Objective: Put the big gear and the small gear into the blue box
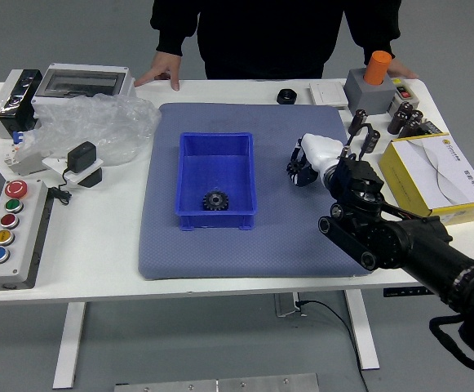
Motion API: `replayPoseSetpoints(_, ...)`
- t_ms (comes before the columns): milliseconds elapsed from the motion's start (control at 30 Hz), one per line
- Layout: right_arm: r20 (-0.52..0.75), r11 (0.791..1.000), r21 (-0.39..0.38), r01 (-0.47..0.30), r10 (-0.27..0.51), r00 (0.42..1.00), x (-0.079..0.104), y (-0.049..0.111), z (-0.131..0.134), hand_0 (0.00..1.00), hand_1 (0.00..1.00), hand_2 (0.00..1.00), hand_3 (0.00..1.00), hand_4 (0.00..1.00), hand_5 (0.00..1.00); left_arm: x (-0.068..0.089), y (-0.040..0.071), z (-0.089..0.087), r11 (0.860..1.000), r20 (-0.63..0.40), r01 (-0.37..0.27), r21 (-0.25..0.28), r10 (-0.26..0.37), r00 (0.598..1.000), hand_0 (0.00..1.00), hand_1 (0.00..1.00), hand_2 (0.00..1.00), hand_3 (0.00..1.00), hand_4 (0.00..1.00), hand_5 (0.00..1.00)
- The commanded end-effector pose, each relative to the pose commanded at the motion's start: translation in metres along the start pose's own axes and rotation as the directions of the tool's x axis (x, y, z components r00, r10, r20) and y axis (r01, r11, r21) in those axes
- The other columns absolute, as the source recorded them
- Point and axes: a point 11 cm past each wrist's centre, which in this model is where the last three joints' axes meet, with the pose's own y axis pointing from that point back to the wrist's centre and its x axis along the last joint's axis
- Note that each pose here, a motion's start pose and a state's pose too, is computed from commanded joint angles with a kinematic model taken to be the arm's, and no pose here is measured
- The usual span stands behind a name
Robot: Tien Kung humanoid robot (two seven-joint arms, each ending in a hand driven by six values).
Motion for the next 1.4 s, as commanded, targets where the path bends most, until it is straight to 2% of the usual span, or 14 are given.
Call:
replayPoseSetpoints(300, 0.011, 0.999, -0.008, -0.037, 0.038, 0.999, 0.016, 0.000, 0.001, 0.587, 0.449, 0.444, 0.506, 0.709, 0.002, 0.001, 0.000, -0.001, 1.000, -0.001, -0.001, 0.002, 0.001, 1.000, 0.814, 0.797, 0.806, 0.835, 0.632, 0.278)
replayPoseSetpoints(533, 0.010, 0.996, 0.003, -0.086, 0.086, 0.996, 0.036, 0.003, -0.003, 0.588, 0.448, 0.444, 0.508, 0.709, 0.002, 0.002, 0.000, -0.002, 1.000, -0.003, -0.003, 0.002, 0.003, 1.000, 0.814, 0.797, 0.806, 0.834, 0.631, 0.277)
replayPoseSetpoints(700, -0.002, 0.991, 0.039, -0.131, 0.131, 0.991, 0.053, 0.010, -0.017, 0.588, 0.449, 0.443, 0.513, 0.718, 0.002, 0.003, 0.000, -0.002, 1.000, -0.005, -0.004, 0.002, 0.004, 1.000, 0.814, 0.796, 0.805, 0.834, 0.632, 0.275)
replayPoseSetpoints(900, -0.011, 0.979, 0.118, -0.169, 0.171, 0.985, 0.066, 0.024, -0.048, 0.584, 0.451, 0.445, 0.517, 0.725, 0.002, 0.004, 0.001, -0.002, 1.000, -0.006, -0.005, 0.000, 0.005, 1.000, 0.813, 0.796, 0.805, 0.834, 0.632, 0.274)
replayPoseSetpoints(1100, -0.005, 0.964, 0.203, -0.172, 0.177, 0.984, 0.064, 0.039, -0.083, 0.584, 0.452, 0.449, 0.521, 0.731, 0.002, 0.003, 0.000, -0.003, 1.000, -0.004, -0.004, 0.003, 0.004, 1.000, 0.813, 0.796, 0.805, 0.834, 0.632, 0.273)
replayPoseSetpoints(1400, 0.007, 0.948, 0.289, -0.136, 0.140, 0.990, 0.045, 0.054, -0.122, 0.584, 0.456, 0.452, 0.528, 0.737, 0.002, 0.003, 0.000, -0.003, 1.000, 0.001, -0.002, 0.006, 0.002, 1.000, 0.813, 0.796, 0.804, 0.833, 0.631, 0.268)
